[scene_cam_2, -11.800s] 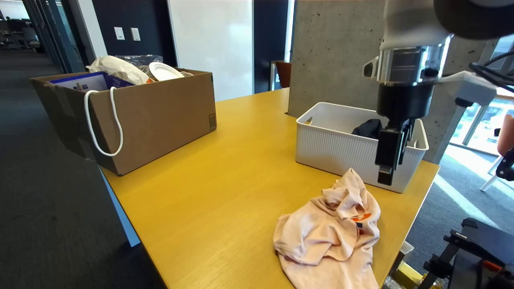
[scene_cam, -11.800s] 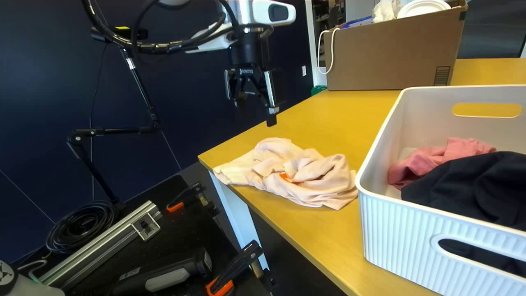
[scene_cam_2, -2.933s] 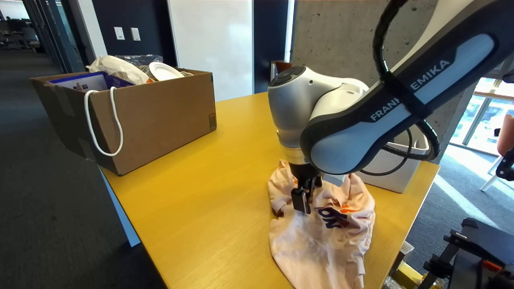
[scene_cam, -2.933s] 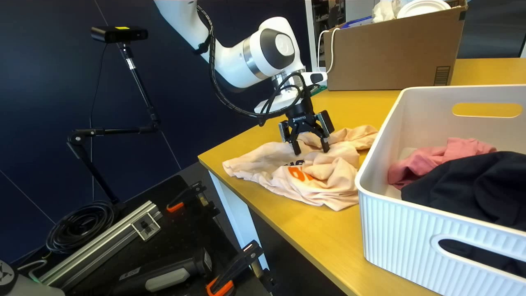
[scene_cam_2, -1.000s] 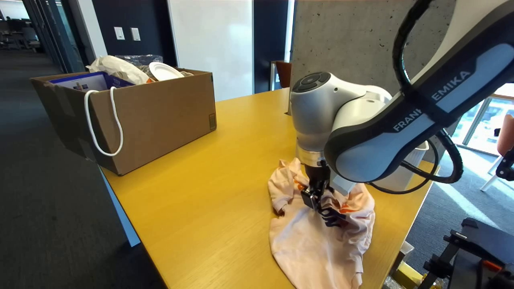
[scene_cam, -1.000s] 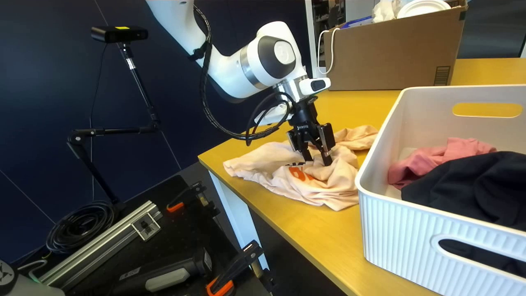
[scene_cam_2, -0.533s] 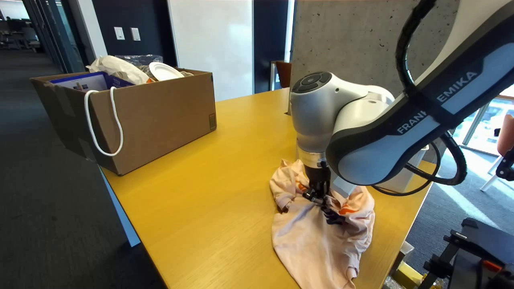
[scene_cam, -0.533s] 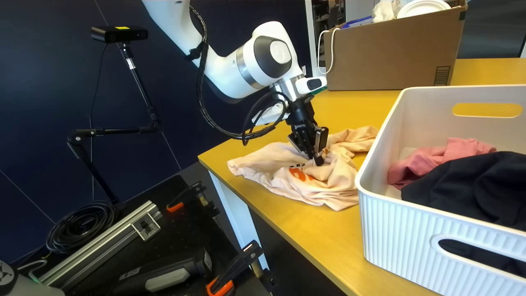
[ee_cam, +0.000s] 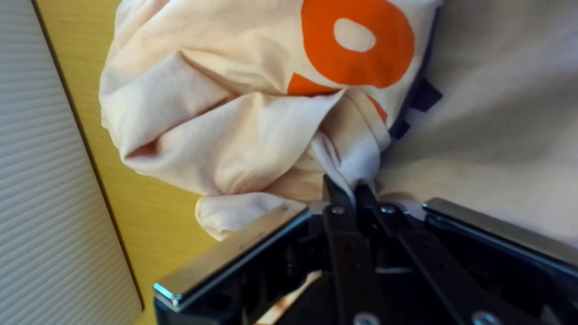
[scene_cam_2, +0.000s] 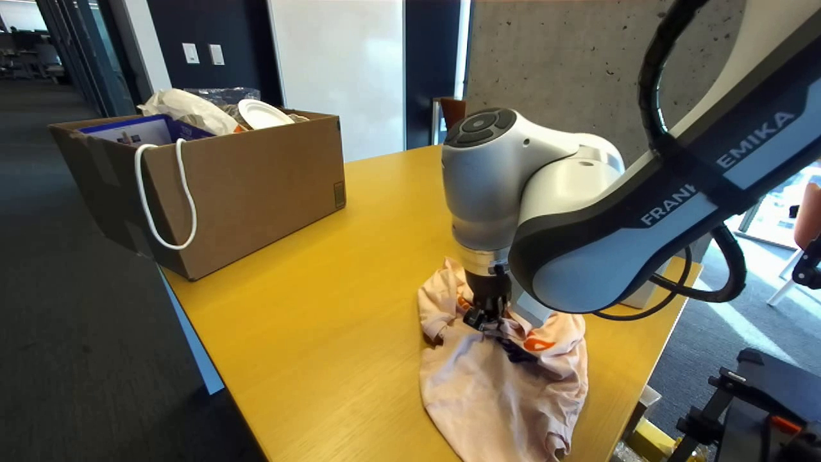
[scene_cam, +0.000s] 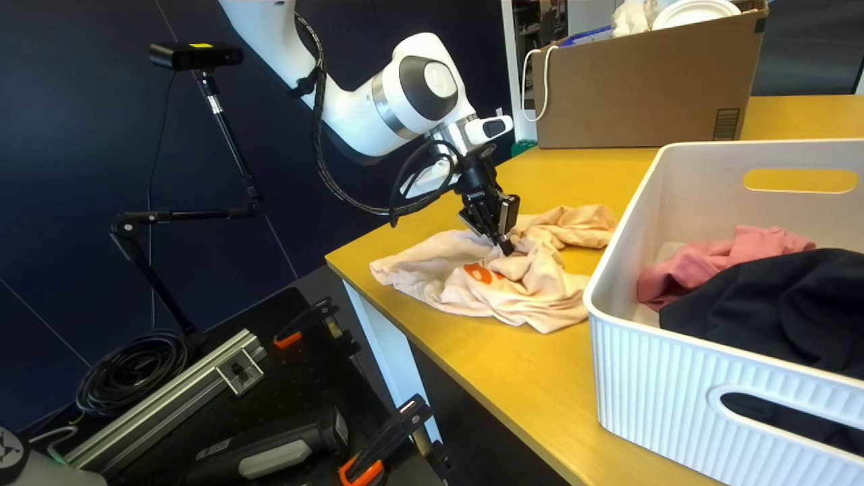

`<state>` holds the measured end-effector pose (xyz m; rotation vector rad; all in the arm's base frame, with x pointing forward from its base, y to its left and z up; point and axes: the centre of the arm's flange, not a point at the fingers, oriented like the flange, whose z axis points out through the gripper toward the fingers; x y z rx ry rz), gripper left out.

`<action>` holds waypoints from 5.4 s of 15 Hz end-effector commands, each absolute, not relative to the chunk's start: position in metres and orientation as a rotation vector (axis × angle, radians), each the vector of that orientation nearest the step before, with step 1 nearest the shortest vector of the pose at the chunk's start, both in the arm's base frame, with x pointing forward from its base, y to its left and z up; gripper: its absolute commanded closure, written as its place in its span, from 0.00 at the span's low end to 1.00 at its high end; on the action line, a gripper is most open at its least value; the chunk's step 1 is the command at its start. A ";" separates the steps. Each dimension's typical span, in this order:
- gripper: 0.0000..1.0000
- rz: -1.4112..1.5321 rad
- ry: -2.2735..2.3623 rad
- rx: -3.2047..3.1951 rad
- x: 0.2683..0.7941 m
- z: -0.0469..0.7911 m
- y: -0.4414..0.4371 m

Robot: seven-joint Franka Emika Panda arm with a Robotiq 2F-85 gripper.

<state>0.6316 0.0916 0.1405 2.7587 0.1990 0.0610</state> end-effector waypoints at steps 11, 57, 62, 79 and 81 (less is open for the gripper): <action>0.67 0.161 0.348 2.719 0.655 0.161 0.171; 0.00 0.006 1.904 2.231 0.643 0.154 0.106; 0.00 0.023 1.974 2.185 0.649 0.154 0.100; 0.95 0.004 1.997 2.163 0.637 0.136 0.105; 1.00 -0.002 1.966 2.190 0.637 0.139 0.103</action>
